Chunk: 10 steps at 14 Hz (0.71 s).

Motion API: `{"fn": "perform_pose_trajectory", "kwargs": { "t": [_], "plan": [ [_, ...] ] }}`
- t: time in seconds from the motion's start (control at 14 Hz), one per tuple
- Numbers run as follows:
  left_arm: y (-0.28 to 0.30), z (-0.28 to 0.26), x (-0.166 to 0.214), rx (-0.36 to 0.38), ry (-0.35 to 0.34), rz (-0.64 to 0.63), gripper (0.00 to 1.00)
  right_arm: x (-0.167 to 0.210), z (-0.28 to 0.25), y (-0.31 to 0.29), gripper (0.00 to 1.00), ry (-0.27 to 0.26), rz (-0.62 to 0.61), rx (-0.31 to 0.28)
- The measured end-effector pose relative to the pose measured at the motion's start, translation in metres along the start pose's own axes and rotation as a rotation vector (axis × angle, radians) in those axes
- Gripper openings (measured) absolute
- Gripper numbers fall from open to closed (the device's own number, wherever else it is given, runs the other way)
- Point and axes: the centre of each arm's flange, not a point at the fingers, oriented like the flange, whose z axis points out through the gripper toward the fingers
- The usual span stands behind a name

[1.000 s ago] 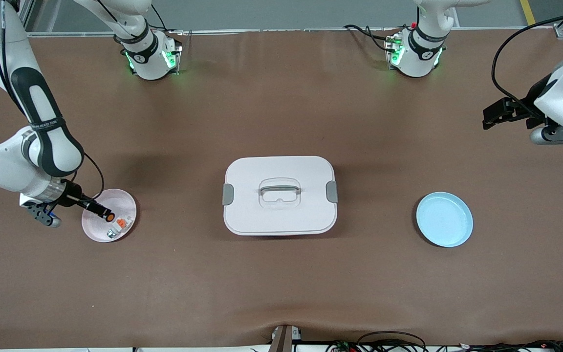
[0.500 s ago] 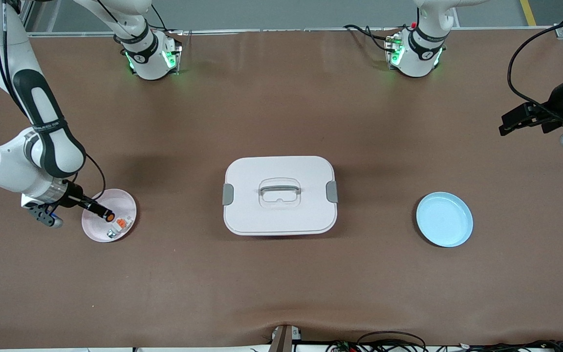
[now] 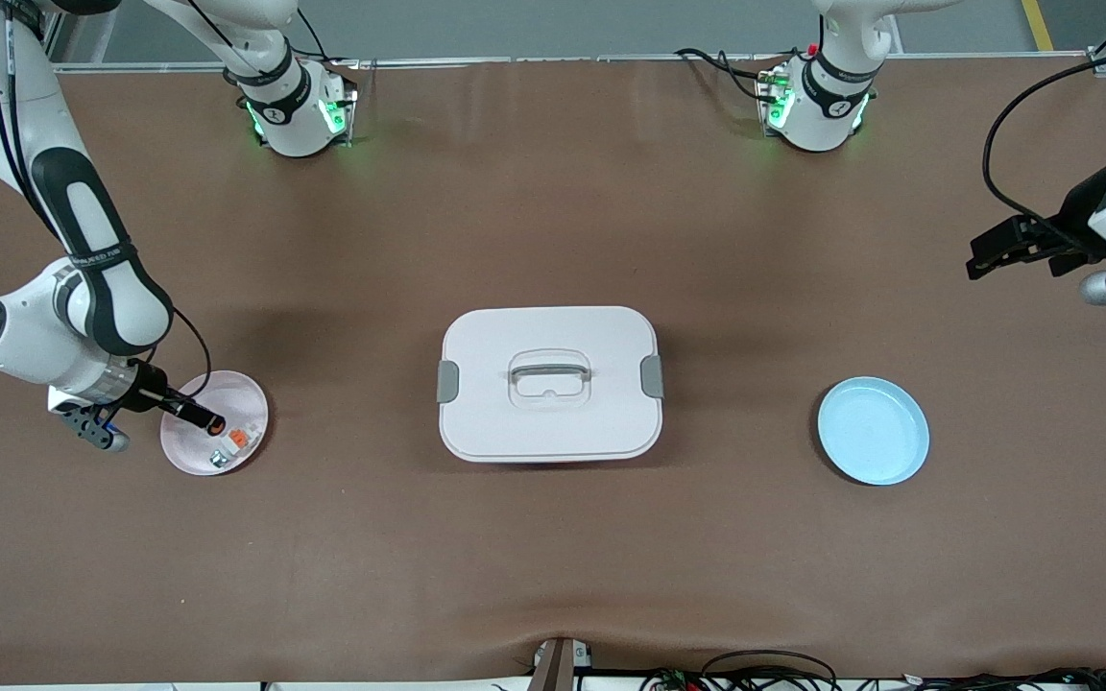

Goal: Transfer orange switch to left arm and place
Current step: 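Lower the right gripper over the black-and-orange switch, then close the right gripper on the black-and-orange switch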

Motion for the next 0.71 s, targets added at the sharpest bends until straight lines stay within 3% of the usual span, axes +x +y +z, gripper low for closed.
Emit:
{"fn": "perform_pose_trajectory", "kwargs": {
  "t": [0.71],
  "plan": [
    [0.017,0.011,0.007,-0.021,-0.006,0.025,1.0,0.004,0.003,0.0,1.0,0.003,0.0,0.001]
  ]
}}
